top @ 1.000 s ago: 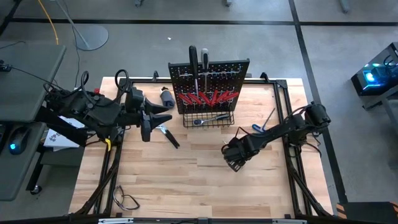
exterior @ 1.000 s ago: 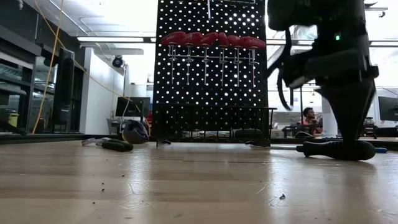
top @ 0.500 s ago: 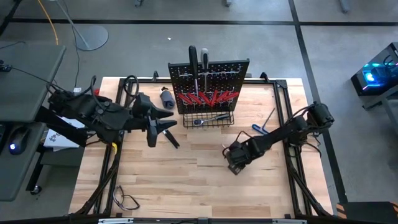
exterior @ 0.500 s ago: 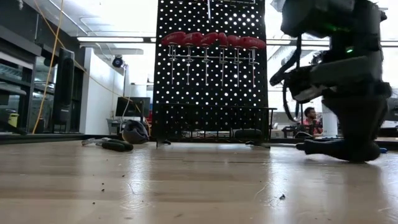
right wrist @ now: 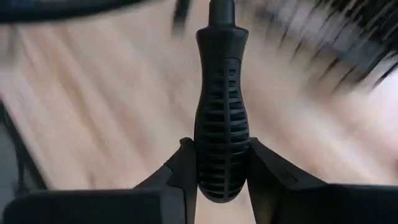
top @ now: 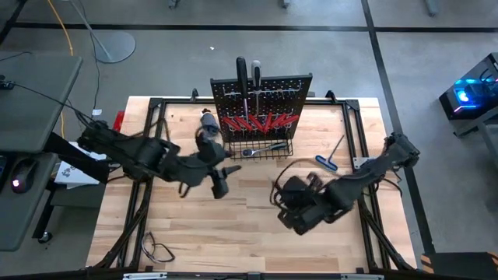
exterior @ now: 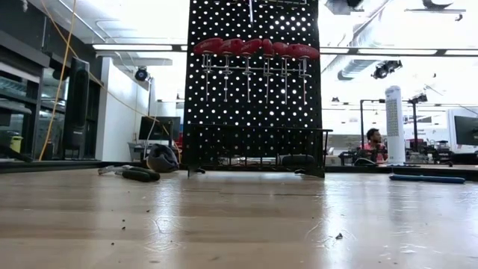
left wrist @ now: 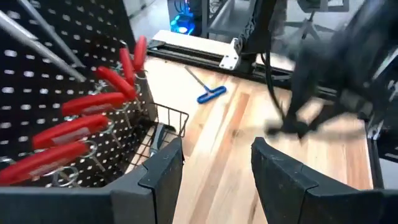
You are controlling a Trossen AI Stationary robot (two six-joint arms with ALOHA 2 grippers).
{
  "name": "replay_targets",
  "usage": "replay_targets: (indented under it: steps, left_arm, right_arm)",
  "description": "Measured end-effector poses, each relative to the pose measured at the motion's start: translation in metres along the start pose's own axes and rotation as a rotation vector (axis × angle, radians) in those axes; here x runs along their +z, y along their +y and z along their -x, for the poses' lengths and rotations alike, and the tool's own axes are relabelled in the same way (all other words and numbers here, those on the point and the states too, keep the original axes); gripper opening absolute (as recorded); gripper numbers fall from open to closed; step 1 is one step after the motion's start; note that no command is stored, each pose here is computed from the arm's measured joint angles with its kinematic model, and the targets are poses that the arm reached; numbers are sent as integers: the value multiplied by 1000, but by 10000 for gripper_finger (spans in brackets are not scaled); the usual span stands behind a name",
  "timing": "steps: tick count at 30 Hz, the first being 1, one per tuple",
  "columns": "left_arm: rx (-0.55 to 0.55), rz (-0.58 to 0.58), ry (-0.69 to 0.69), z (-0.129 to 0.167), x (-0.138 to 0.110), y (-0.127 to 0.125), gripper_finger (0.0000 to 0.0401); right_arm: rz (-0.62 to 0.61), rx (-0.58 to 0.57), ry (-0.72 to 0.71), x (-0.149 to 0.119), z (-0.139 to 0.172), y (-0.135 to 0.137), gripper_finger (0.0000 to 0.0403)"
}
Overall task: Hang tools onto peg board
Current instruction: Hang the black screwdriver on the peg board
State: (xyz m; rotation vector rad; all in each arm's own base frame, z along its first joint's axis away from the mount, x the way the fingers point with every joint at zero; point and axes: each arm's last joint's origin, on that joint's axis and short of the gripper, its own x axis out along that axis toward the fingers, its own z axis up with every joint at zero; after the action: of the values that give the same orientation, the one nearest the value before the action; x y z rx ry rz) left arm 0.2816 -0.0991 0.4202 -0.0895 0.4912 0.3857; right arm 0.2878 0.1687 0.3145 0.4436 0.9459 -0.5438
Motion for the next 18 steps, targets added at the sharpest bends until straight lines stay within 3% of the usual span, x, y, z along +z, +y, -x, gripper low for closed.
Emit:
replay_targets:
  steps: [4,7,9,12,15,18]
  left_arm:
    - [-32,72,-73,-18,-1,-12,173]
    - [-199,224,-209,-32,4,-22,173]
    - [-335,282,-287,-37,9,-25,173]
    - [-434,325,-344,-39,15,-24,173]
    - [-455,271,-328,-38,15,-18,173]
    - [-410,62,-325,-27,14,-8,173]
  right_arm:
    - [-57,-18,-315,25,46,3,86]
    - [-81,-17,-465,42,68,2,86]
    - [-69,-28,-523,51,76,1,86]
    - [-35,-19,-591,61,88,3,86]
    - [29,23,-621,69,98,8,86]
    - [36,114,-583,77,105,10,86]
